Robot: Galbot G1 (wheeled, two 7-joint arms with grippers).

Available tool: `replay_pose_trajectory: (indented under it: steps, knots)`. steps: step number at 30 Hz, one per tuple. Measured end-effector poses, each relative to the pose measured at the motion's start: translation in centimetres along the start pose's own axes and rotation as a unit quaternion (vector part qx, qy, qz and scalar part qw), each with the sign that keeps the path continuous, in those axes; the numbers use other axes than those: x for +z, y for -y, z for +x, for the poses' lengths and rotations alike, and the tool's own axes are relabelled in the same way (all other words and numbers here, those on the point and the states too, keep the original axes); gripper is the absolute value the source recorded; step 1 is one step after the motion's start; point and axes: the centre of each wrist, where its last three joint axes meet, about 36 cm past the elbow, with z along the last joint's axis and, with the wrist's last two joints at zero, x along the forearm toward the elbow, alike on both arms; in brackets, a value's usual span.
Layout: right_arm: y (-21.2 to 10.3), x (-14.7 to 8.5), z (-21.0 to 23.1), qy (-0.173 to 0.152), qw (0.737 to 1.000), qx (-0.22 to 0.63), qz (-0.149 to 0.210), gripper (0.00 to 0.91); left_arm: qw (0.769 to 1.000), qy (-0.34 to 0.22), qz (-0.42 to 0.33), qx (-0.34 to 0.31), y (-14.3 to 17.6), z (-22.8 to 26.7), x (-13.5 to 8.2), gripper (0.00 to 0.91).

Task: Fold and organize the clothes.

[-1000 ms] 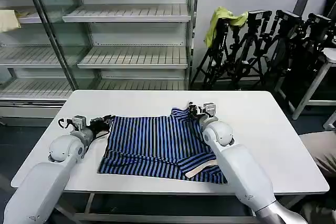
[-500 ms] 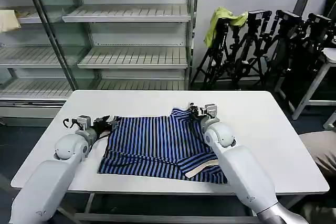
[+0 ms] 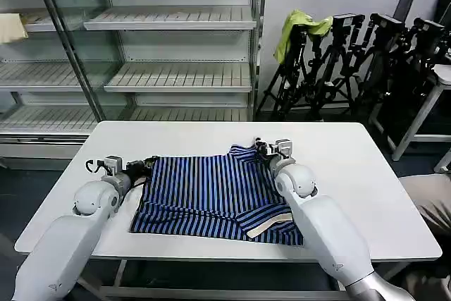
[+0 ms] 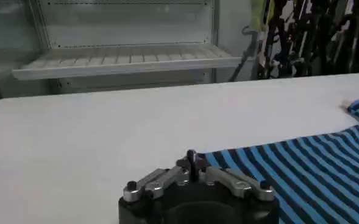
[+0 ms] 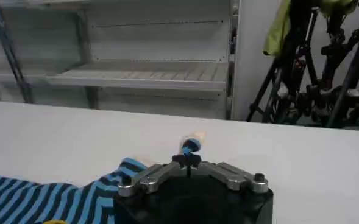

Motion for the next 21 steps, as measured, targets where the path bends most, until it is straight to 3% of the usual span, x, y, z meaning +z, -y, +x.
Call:
replay_pose_trajectory:
  steps: [21]
  knots:
    - [0.1,1.2,5.7,0.036,0.999,-0.022,-0.009,0.0,0.999,0.052,-0.002,0.013,1.8,4.8,0.0,0.01]
